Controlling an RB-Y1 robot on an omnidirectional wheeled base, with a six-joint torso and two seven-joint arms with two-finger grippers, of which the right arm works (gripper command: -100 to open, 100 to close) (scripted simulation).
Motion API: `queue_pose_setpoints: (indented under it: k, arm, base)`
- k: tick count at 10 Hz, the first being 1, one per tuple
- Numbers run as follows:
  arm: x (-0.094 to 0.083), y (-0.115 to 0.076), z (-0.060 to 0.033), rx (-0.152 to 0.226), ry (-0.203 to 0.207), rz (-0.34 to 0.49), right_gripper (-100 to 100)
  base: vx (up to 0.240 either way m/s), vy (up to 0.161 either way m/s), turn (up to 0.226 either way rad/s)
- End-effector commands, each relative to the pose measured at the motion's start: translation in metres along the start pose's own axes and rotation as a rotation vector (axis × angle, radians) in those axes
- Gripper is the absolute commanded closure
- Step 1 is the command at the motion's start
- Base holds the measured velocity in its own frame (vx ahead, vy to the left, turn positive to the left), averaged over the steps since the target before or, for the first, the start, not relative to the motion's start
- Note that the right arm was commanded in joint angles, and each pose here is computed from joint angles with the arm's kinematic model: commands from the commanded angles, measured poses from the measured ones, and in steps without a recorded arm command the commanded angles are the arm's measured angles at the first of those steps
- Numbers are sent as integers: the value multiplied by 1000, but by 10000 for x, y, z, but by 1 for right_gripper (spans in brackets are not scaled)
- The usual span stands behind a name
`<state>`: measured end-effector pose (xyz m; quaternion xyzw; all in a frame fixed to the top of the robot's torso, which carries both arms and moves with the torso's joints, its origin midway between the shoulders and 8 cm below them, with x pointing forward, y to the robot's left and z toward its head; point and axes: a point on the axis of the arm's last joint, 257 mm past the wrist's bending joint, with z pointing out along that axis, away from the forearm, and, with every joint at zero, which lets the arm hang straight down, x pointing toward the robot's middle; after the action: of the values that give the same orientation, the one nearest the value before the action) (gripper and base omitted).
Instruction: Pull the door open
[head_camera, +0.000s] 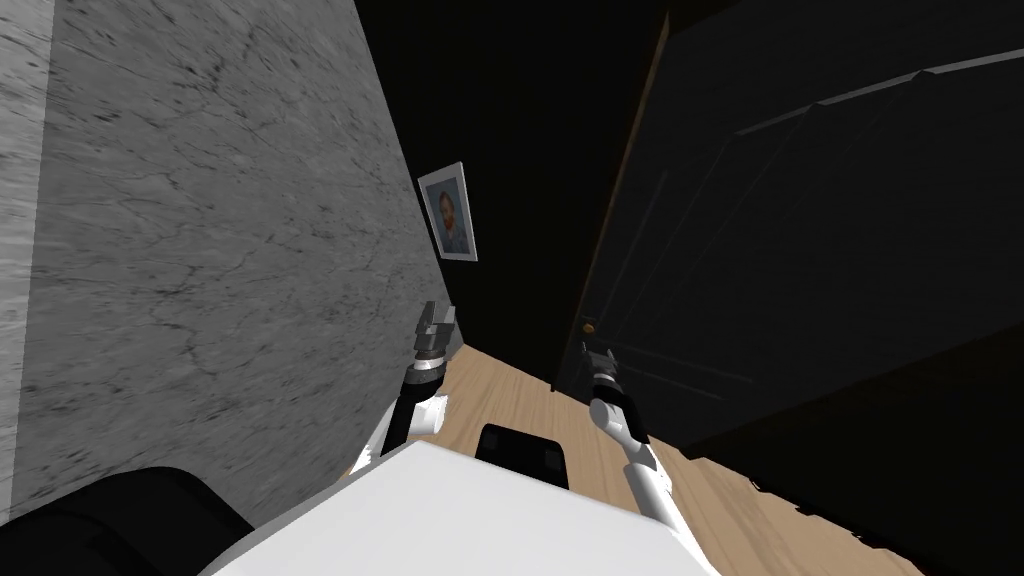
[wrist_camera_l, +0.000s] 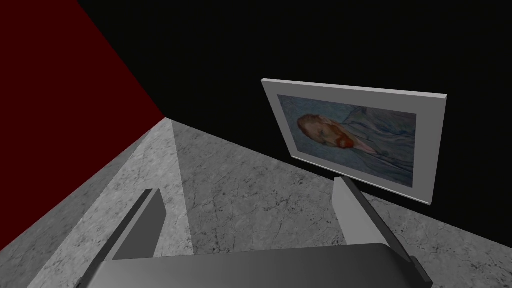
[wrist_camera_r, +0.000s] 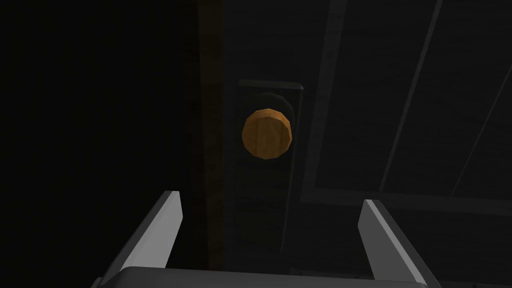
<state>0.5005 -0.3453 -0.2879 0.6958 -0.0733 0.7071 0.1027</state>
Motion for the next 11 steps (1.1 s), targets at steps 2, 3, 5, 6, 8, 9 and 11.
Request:
queue_pose_setpoints:
  k: [2, 3, 5, 6, 8, 9, 11]
  arm:
    - [-63, 278, -20, -31, -3, 3, -100]
    - [-84, 438, -35, -48, -5, 3, -100]
    - [-101, 600, -52, -65, -5, 2, -100]
    - [-113, 752, -68, -81, -5, 2, -100]
    - [-121, 1013, -100, -108, -3, 2, -100]
    - [-143, 924, -68, -98, -6, -1, -100]
    - [-143, 924, -68, -98, -6, -1, 100]
  base:
    - [167, 8, 127]
    - [197, 34, 167]
    - [140, 1, 72]
    - [164, -27, 168]
    - [198, -16, 146]
    - [80, -16, 26]
    - [-19, -4, -32]
